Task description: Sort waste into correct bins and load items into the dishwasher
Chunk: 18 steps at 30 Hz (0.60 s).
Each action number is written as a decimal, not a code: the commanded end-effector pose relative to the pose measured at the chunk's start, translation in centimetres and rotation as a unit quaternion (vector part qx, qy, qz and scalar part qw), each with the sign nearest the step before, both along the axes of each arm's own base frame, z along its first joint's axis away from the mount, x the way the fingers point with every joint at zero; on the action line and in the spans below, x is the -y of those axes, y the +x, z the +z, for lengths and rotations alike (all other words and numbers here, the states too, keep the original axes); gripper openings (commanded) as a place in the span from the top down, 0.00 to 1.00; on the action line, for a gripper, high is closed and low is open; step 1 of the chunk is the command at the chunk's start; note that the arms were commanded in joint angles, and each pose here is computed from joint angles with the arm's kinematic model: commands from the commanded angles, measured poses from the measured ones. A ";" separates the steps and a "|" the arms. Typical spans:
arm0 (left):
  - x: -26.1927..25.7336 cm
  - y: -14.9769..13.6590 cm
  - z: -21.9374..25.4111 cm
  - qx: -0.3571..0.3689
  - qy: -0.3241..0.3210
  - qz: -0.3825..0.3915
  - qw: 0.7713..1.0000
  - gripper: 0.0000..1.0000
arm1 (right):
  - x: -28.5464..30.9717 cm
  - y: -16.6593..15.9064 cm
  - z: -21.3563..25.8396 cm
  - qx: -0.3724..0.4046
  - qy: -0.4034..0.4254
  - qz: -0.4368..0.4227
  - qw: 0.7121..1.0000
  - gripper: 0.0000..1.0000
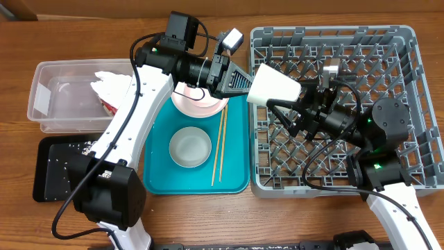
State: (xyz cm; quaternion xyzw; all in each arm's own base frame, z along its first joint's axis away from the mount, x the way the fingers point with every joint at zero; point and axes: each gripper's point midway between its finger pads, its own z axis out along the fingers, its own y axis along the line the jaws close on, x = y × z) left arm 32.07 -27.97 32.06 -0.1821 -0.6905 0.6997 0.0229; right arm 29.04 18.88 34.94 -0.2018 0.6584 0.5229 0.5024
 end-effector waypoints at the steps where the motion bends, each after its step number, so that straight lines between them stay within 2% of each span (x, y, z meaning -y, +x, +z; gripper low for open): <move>1: 0.2 -0.4 1.0 0.029 -0.004 -0.001 1.000 0.96 | 0.0 -0.2 1.6 0.028 0.004 -0.002 1.000 0.25; 4: 0.2 -0.3 0.9 0.029 -0.003 0.000 1.000 0.96 | -0.1 -0.4 1.5 0.028 0.004 0.004 1.000 0.28; 5: 0.2 -0.2 0.7 0.031 0.004 0.004 0.999 0.96 | -0.1 -0.4 1.6 0.028 0.004 0.004 1.000 0.45; 6: 0.2 -0.1 0.5 0.033 0.009 0.006 0.999 0.96 | -0.1 -0.3 1.6 0.029 0.003 0.003 1.000 0.51; 10: 0.2 0.3 0.0 0.033 0.025 0.016 0.999 0.95 | 0.3 0.4 1.5 0.030 0.002 -0.021 0.999 0.51; 12: 0.0 1.7 -2.0 0.036 0.085 0.055 0.994 0.89 | 0.5 0.8 1.4 0.026 0.003 -0.034 0.999 0.55; 13: -0.7 3.6 -4.2 0.037 0.154 0.106 0.982 0.83 | 0.8 1.3 1.0 0.013 0.001 -0.051 0.999 0.57; 15: -2.4 6.4 -6.4 0.029 0.230 0.177 0.957 0.62 | 1.5 2.4 -0.2 -0.016 -0.004 -0.085 0.996 0.59; 17: -5.7 9.6 -8.6 0.013 0.306 0.269 0.913 0.51 | 2.4 3.5 -2.1 -0.041 -0.030 -0.127 0.991 0.62; 18: -6.9 10.5 -9.0 0.012 0.322 0.292 0.901 0.50 | 2.8 3.9 -3.0 -0.060 -0.037 -0.143 0.987 0.62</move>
